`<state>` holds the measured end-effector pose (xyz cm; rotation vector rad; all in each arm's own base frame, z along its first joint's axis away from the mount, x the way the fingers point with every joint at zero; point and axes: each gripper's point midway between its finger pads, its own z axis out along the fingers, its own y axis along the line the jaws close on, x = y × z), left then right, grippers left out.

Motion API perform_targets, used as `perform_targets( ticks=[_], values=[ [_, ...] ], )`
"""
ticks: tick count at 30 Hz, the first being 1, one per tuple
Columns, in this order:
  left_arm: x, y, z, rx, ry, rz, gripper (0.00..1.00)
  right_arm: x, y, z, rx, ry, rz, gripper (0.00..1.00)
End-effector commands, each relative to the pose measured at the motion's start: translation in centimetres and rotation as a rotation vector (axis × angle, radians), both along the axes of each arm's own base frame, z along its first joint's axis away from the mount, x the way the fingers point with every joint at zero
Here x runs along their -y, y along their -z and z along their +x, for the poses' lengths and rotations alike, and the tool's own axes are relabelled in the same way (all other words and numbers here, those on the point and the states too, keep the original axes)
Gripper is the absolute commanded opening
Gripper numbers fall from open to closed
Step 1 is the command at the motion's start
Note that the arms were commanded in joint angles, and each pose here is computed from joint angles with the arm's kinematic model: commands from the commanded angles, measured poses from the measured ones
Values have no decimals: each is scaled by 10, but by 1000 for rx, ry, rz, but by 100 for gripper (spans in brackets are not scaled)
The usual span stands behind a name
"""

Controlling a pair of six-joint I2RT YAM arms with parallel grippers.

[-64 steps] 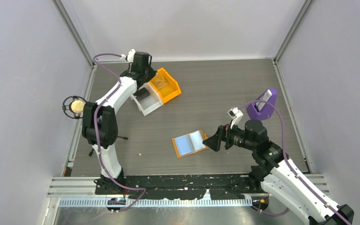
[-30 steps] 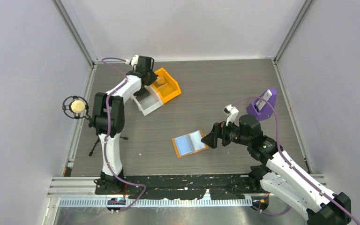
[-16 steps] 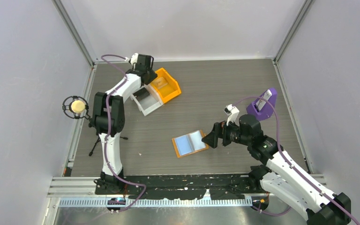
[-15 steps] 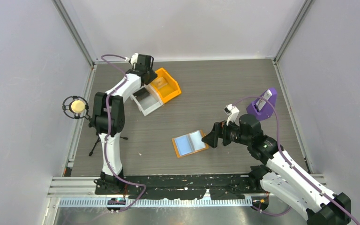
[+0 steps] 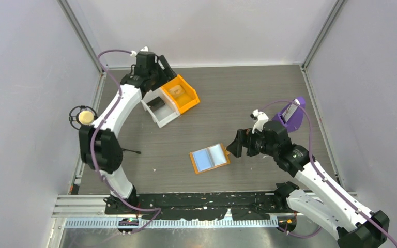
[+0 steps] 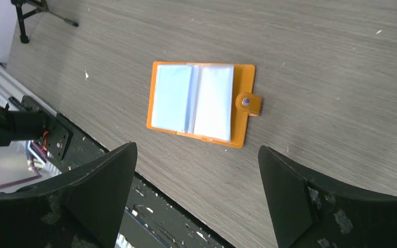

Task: Take the credit cards out of the card holder
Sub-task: Reset both arms

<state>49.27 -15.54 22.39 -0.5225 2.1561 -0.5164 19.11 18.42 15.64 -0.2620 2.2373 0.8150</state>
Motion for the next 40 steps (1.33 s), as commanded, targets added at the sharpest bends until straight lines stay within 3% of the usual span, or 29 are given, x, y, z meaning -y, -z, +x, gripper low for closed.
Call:
perform_targets(
  ticks=[1, 2, 3, 9, 19, 40],
  values=[
    [22, -25, -56, 30, 225, -23, 83, 11, -29, 17, 73, 69, -44, 95],
    [25, -30, -68, 41, 272, -34, 94, 11, -34, 18, 82, 73, -40, 95],
    [30, -34, -80, 53, 322, -41, 99, 10, -37, 19, 90, 77, -30, 95],
    [41, -47, -159, 128, 549, -23, 100, 5, -63, 26, 134, 117, 56, 95],
    [50, -47, -249, 245, 740, -165, 100, 7, -78, 38, 146, 228, 153, 95],
    [41, -45, -269, 293, 724, -154, 100, 9, -86, 30, 171, 240, 223, 96]
  ],
)
